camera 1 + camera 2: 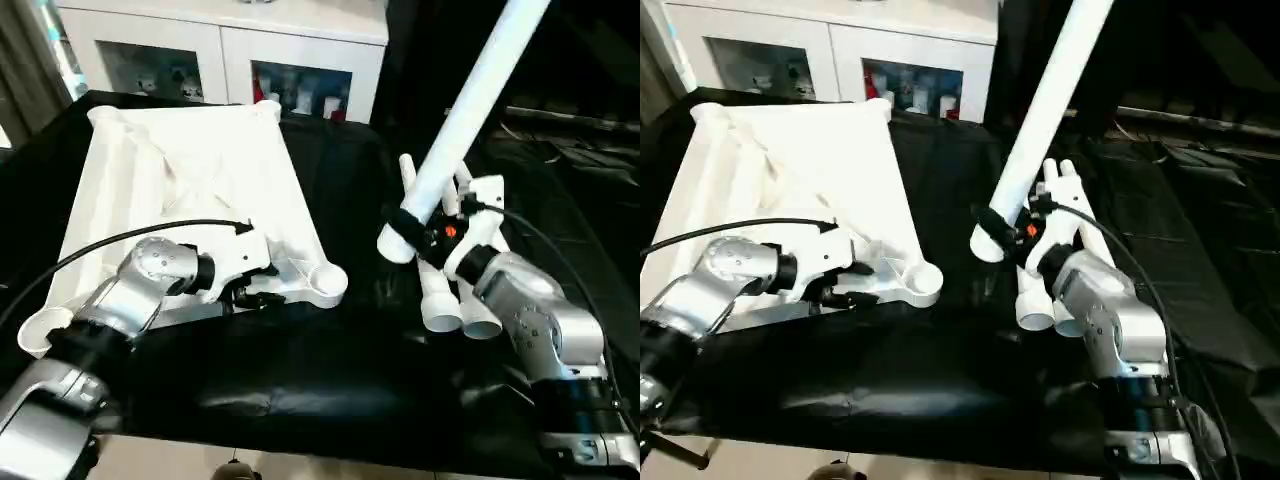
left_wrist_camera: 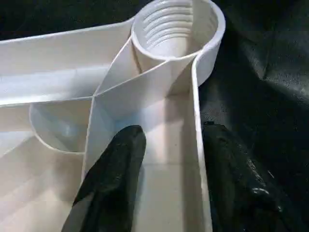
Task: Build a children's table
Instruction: Pick table leg, then insert table leg to table base
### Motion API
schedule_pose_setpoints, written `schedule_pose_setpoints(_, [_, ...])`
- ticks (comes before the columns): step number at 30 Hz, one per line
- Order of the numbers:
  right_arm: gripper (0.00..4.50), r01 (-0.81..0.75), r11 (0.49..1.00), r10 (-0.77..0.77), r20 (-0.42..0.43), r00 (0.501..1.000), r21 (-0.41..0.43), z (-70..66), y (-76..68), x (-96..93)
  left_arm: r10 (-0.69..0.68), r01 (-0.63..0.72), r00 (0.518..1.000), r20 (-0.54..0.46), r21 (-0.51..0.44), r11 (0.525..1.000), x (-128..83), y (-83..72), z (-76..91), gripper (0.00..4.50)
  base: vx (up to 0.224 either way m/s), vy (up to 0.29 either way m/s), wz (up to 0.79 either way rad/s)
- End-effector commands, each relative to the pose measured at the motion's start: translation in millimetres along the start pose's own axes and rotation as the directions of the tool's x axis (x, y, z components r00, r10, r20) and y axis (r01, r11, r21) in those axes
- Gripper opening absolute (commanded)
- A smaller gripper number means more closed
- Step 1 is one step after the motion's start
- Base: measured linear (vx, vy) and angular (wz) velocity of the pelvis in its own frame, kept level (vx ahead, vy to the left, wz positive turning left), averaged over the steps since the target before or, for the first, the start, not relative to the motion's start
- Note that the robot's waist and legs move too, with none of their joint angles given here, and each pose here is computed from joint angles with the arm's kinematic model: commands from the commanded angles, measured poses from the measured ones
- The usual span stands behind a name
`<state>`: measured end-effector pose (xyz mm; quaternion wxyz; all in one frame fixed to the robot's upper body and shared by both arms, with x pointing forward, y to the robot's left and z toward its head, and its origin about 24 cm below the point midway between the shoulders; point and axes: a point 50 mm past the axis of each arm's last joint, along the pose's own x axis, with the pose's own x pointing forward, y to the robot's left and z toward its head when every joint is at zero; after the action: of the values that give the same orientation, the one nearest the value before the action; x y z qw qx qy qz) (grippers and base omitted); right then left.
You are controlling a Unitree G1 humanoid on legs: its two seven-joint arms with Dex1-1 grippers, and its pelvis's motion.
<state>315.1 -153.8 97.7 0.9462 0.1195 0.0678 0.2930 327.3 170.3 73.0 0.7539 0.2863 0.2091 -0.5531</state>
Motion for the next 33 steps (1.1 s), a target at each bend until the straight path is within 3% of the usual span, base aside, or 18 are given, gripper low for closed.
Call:
schedule_pose_setpoints(1, [1.93,0.014,1.0,-0.014,0.024,1.0,-0.016,6.9,-3.3,-2.1,-0.01,0.01,0.999,0.032,0.004,1.0,2,1.3,8.8,1.84,0.0,0.0,0.0])
schedule_pose_setpoints(15, [1.93,0.015,1.0,-0.014,0.043,0.999,-0.021,11.1,-2.2,1.5,0.036,-0.035,0.999,0.012,-0.041,0.999,-4,1.7,3.3,0.69,0.0,0.0,0.0])
schedule_pose_setpoints(18, [1.93,0.008,1.0,-0.008,0.039,0.999,-0.023,10.4,-2.5,3.8,0.031,-0.033,0.998,-0.048,-0.033,0.999,-7,-2.6,-5.5,0.53,0.0,0.0,0.0])
schedule_pose_setpoints(19, [1.93,0.008,1.0,-0.007,0.038,0.999,-0.024,10.4,-2.5,4.0,0.031,-0.033,0.998,-0.052,-0.032,0.999,-7,-2.9,-6.1,0.25,0.0,0.0,0.0])
schedule_pose_setpoints(26, [1.93,-0.005,1.0,0.006,0.038,0.999,-0.026,11.4,-1.2,6.1,0.06,-0.064,0.996,-0.072,-0.065,0.996,-11,-5.4,-10.3,0.0,0.0,0.0,0.0])
schedule_pose_setpoints(33, [1.93,-0.042,0.998,0.043,0.029,0.999,-0.043,14.9,3.2,7.6,0.083,-0.084,0.996,-0.022,-0.059,0.995,-10,-10.8,3.3,0.0,0.0,0.0,0.0])
